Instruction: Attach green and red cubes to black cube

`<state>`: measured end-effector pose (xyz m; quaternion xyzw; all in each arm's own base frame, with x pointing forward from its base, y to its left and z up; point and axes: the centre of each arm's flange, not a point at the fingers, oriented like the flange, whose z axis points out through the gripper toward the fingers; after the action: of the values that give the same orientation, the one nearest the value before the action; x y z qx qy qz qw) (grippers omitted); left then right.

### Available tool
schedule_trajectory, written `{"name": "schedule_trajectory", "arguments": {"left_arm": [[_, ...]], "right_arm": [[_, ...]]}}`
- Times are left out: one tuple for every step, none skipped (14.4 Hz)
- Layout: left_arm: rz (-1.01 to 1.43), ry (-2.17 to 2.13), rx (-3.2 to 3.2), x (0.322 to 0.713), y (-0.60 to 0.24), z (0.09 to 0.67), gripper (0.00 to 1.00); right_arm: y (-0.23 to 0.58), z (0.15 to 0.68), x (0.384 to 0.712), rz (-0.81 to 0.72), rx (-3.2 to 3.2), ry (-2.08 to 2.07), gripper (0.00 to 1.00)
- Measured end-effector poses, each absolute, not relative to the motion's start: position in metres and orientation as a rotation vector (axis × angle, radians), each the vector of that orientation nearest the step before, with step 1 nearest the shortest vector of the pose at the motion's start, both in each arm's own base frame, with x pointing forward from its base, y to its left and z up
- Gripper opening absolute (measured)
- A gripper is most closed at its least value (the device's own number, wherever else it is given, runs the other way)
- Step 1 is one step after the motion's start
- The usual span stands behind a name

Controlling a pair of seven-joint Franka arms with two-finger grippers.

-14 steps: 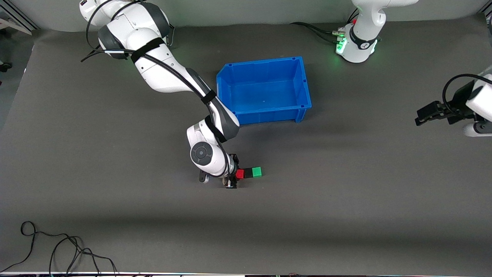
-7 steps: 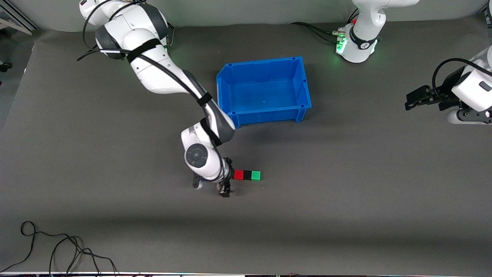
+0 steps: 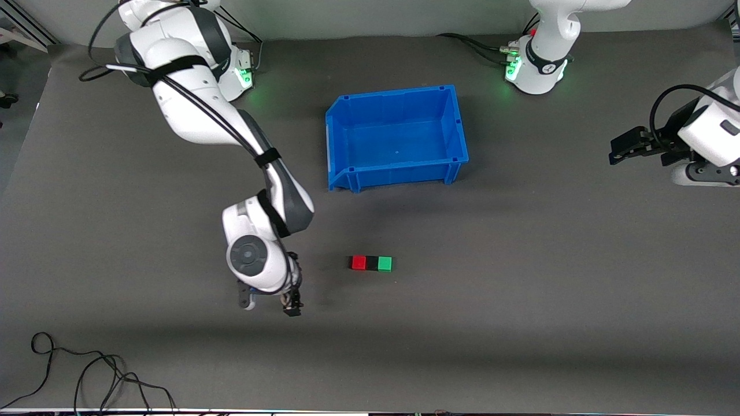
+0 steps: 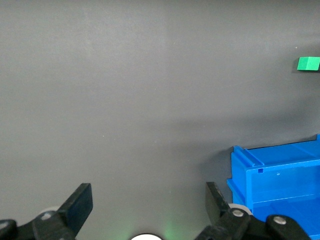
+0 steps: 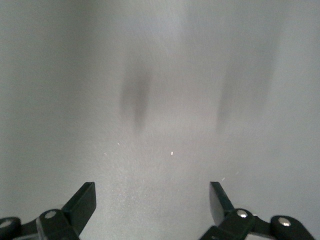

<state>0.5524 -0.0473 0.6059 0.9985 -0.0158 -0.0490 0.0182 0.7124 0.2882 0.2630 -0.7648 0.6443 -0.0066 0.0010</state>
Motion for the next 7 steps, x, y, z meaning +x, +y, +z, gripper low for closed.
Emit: {"name": "schedule_trajectory", "arguments": {"left_arm": [[-0.156,-0.05,3.103,0.553,-0.047,0.606,1.0],[-0.158,-0.051,3.104,0.552,-0.047,0.606,1.0],[-0.159,-0.056,3.105,0.552,-0.047,0.606,1.0],[-0.163,-0.07,3.105,0.552,-0.047,0.606,1.0],[-0.17,-0.087,3.105,0.551,-0.046,0.606,1.0],[-0.177,-0.1,3.105,0.551,-0.045,0.607,1.0],[-0.183,-0.11,3.105,0.55,-0.043,0.607,1.0]], "right_arm": [[0.272,0.285,0.717,-0.014,-2.446,1.981,1.0],[0.253,0.309,0.721,-0.004,-2.492,1.934,1.0],[0.231,0.335,0.723,0.01,-2.538,1.883,1.0],[0.207,0.362,0.724,0.024,-2.576,1.837,1.0],[0.182,0.39,0.725,0.034,-2.602,1.791,1.0],[0.157,0.416,0.724,0.038,-2.615,1.742,1.0],[0.134,0.439,0.723,0.038,-2.625,1.693,1.0]]}}
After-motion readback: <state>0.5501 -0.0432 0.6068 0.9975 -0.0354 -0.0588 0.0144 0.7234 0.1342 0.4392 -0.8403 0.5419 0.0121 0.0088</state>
